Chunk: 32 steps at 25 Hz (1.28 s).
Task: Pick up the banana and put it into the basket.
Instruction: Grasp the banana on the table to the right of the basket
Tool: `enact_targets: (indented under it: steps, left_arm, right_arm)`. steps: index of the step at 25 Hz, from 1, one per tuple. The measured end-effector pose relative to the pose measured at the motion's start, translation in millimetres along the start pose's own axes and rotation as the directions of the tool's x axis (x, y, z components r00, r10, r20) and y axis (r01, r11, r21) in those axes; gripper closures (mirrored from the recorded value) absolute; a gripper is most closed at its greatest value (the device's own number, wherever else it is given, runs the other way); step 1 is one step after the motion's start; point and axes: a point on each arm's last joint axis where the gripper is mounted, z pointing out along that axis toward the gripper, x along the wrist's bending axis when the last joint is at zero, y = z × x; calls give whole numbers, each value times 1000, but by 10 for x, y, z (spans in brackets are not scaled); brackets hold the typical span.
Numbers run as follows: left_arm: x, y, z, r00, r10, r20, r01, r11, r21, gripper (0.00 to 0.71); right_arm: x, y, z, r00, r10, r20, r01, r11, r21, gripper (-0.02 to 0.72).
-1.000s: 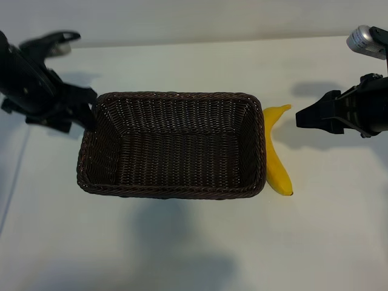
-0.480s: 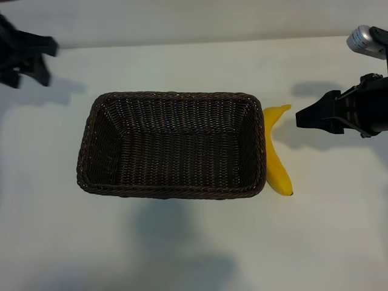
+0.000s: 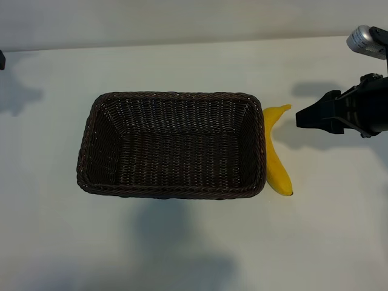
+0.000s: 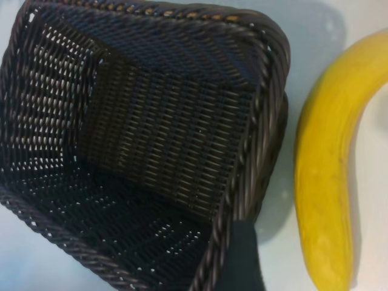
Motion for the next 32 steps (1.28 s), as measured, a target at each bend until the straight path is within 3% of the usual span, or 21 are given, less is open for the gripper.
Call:
enact_targets:
  steps: [4, 8, 14, 17, 24, 28, 32]
  left_arm:
    - [-19, -27, -73, 1000, 2, 31, -2, 1000, -17, 172]
    - [1, -149, -378, 999, 9, 47, -4, 995, -102, 172]
    - [81, -546, -1005, 999, -1, 42, 13, 959, -283, 172]
    - [99, -876, -1180, 999, 3, 38, 10, 942, -335, 172]
    - [52, -1767, -1201, 997, 5, 75, 26, 909, -416, 172]
    - [7, -2234, -1063, 996, 9, 92, 38, 872, -488, 172]
    - [-49, -2488, -797, 995, 21, 99, 32, 860, -509, 172]
  right_arm:
    - [0, 0, 0, 1000, 0, 0, 0, 1000, 0, 109]
    - [0, 0, 0, 1000, 0, 0, 0, 1000, 0, 109]
    - [0, 0, 0, 1000, 0, 0, 0, 1000, 0, 109]
    - [0, -1, 0, 1000, -1, 1, 1, 1000, 1, 109]
    - [0, -1, 0, 1000, 2, 1, -2, 1000, 1, 109]
    - [1, -2, 0, 1000, 4, -1, -4, 1000, 2, 109]
    - [2, -2, 0, 1000, 4, -2, -4, 1000, 3, 109]
